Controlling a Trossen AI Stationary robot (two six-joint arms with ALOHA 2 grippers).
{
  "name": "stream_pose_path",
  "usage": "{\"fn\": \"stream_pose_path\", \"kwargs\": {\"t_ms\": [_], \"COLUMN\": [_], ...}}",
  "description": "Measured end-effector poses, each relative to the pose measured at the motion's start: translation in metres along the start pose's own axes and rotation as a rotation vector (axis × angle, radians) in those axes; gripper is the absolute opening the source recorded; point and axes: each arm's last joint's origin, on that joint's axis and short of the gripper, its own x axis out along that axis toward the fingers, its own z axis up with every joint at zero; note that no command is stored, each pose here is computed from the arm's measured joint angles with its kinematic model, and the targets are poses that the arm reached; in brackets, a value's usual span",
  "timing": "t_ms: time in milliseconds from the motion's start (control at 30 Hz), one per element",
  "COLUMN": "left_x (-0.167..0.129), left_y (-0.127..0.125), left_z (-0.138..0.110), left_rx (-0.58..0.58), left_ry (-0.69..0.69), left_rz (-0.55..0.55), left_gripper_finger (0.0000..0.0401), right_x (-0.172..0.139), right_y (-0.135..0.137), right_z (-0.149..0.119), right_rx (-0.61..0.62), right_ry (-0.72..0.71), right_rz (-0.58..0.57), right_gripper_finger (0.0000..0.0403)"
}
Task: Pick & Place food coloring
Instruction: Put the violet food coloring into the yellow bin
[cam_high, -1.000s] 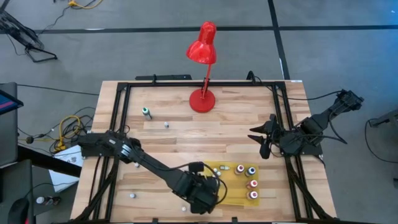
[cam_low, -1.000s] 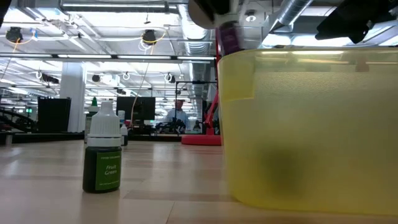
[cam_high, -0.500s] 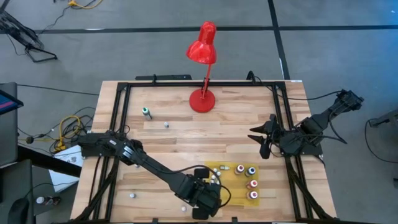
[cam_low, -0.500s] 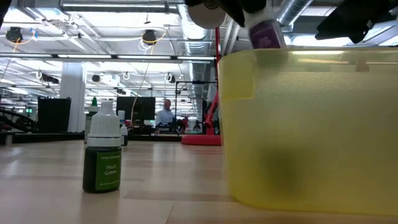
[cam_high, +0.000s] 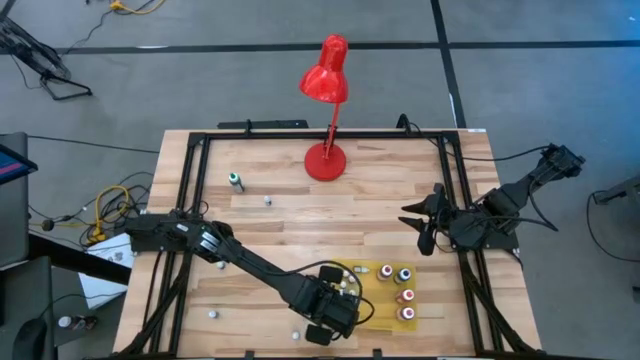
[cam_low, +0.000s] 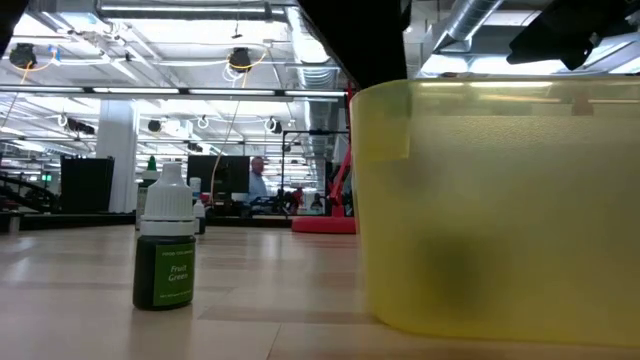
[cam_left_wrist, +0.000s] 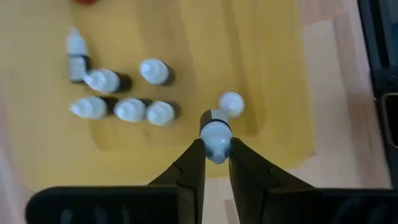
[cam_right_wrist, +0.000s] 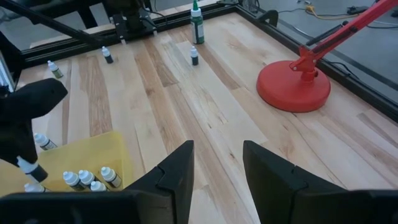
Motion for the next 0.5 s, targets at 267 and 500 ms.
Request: {"fn": "stream_pose_path", "kwargs": {"t_ms": [267,500], "left_x": [0.005,0.026], "left_y": [0.01,0.014], "left_z": [0.002,0.001], "left_rx": [0.106,0.144], "left_ry": [0.015,0.059], "left_rz": [-0.033,-0.068], "left_gripper_finger": [0.0046,0.0046], "right_x": [0.0,0.0], "right_y": [0.0,0.0], "right_z": [0.0,0.0], "right_rx": [0.0,0.0], "right_ry": [0.0,0.0], "right_rz": [0.0,0.0], "right_gripper_finger": [0.0129,0.0129]}}
